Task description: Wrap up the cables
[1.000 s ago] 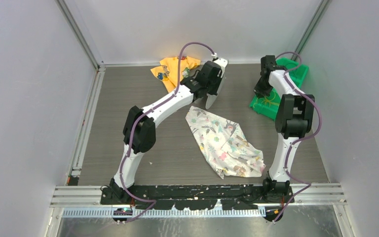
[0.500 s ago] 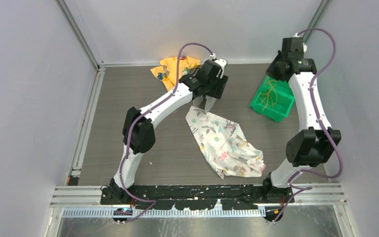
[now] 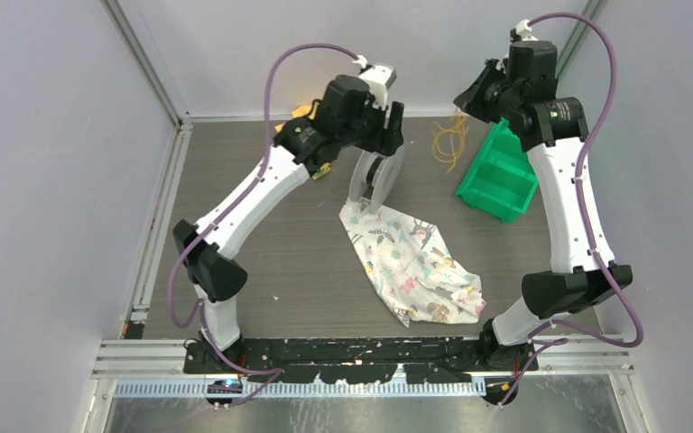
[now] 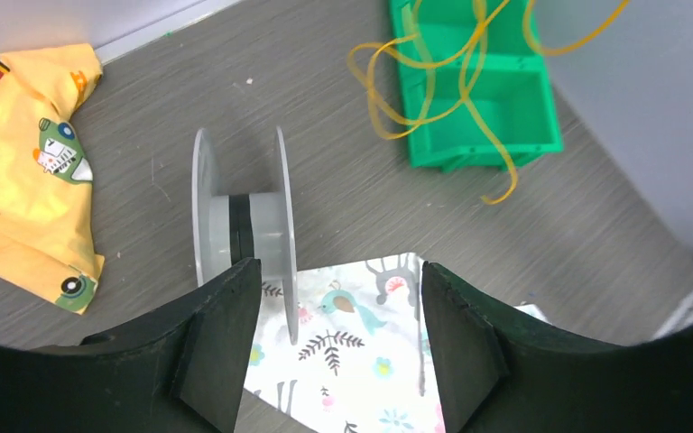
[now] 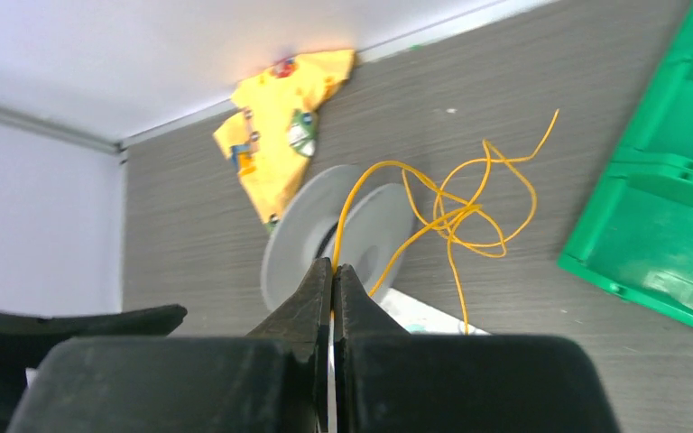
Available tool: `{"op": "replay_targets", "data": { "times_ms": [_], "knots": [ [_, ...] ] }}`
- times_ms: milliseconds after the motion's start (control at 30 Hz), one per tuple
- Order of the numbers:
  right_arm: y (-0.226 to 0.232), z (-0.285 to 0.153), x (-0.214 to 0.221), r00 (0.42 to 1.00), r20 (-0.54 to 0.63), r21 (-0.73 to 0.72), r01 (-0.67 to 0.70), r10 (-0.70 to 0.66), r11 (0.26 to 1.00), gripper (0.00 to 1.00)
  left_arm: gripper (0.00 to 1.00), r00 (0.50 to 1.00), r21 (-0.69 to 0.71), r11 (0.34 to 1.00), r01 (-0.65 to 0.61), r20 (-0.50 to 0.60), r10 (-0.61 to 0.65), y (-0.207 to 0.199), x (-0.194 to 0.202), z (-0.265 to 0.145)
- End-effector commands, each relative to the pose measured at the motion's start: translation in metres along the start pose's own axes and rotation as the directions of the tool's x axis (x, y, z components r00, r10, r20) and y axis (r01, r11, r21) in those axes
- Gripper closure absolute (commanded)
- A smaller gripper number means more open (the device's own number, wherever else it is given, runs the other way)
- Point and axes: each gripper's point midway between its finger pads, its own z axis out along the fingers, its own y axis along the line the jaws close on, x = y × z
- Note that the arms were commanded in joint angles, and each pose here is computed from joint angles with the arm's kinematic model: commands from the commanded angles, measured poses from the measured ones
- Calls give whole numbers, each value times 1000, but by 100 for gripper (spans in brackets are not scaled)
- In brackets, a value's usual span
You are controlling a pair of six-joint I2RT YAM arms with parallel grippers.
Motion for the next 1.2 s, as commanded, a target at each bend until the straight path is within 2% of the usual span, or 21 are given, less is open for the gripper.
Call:
{"op": "replay_targets", "data": {
  "times_ms": [0, 100, 300, 567, 667, 800, 1033, 1167],
  "knots": [
    [44, -25, -7, 999, 16, -165, 39, -36, 986, 99, 33, 996, 89, 993, 77, 28, -80, 11, -23, -32],
    [60, -30, -4, 1000, -2, -232, 28, -30, 972, 99, 31, 996, 164, 983, 84, 28, -90, 13, -23, -43],
    [86, -41, -2, 999, -27, -359, 11, -23, 933, 99, 29, 995, 319, 947, 44, 66, -69, -12, -26, -58],
    [114, -55, 29, 979, -170, -556, 2, -116, 831, 99, 29, 962, 434, 900, -30, 256, -91, -30, -51, -60],
    [120, -67, 36, 971, -182, -608, 13, -156, 794, 99, 29, 960, 460, 888, -13, 255, -118, -30, -58, -58],
    [124, -77, 44, 962, -201, -658, 9, -187, 753, 99, 29, 944, 555, 832, 14, 267, -194, -41, -72, -65],
    [121, -79, 50, 957, -209, -660, 12, -199, 751, 99, 34, 937, 611, 790, 48, 246, -247, -46, -80, -55],
    [126, -84, 51, 959, -210, -683, -4, -192, 731, 99, 39, 933, 603, 793, 88, 229, -278, -43, -80, -42]
  ]
}}
